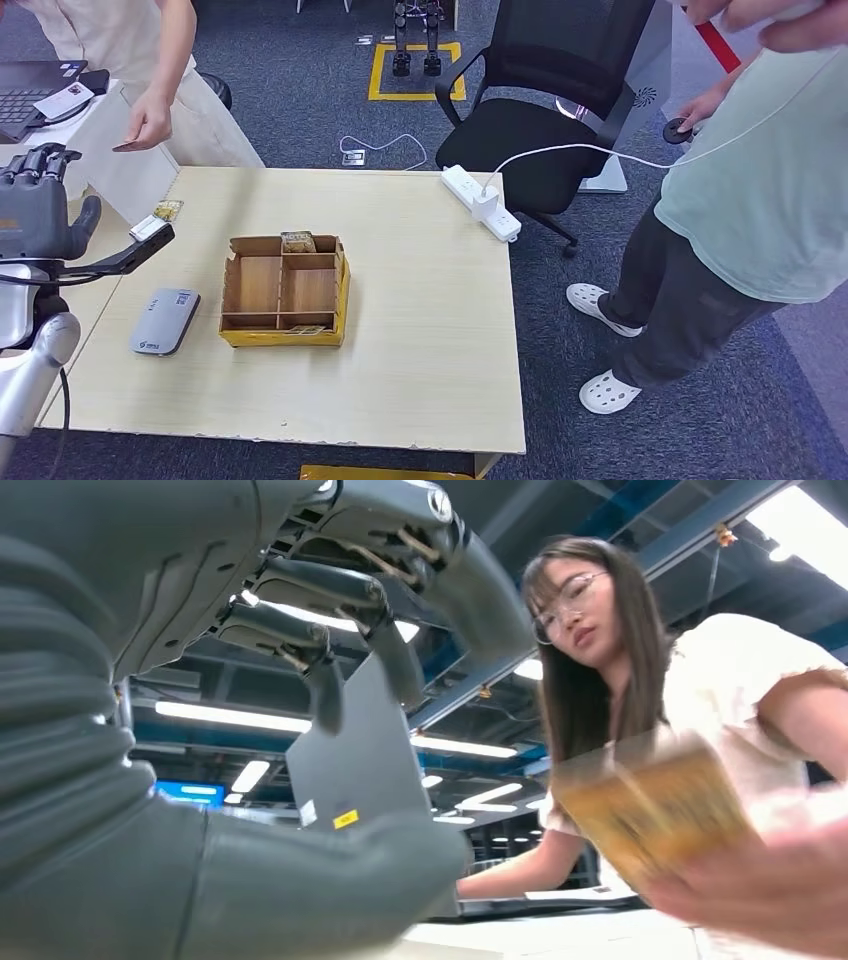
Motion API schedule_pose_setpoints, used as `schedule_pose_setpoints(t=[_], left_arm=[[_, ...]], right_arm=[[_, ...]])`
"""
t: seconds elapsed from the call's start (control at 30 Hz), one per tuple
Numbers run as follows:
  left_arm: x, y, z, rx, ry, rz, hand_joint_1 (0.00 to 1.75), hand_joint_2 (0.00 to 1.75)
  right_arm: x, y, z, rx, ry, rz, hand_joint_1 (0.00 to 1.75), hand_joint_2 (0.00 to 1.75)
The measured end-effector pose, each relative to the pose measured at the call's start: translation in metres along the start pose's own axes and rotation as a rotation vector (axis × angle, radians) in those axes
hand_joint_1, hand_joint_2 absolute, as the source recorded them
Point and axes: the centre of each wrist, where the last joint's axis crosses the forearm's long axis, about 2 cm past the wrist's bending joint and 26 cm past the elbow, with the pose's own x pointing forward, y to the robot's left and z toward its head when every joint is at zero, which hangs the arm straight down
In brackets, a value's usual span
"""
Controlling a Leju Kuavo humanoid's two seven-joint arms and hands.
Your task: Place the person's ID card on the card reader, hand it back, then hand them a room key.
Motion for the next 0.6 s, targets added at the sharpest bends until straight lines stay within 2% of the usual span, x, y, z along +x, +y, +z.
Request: schedule_pose_setpoints(t=[0.2, 0.37, 0.5, 0.6], left_arm=[[-0.003, 0.000, 0.000, -0.026, -0.009, 0.058, 0.00, 1.75], [-0.015, 0.001, 0.002, -0.064, 0.007, 0.065, 0.00, 1.75], [-0.037, -0.002, 0.010, -0.094, 0.049, 0.045, 0.00, 1.75], [-0.058, -0.006, 0.024, -0.112, 0.110, 0.028, 0.00, 1.75]], right_arm=[[0.000, -0.001, 0.000, -0.008, 0.000, -0.008, 0.00, 0.00], [-0.001, -0.001, 0.000, -0.010, 0.002, -0.012, 0.00, 0.00], [-0.001, -0.001, 0.000, -0.011, 0.003, -0.015, 0.00, 0.00], [-0.002, -0.001, 0.000, -0.012, 0.007, -0.022, 0.00, 0.00]])
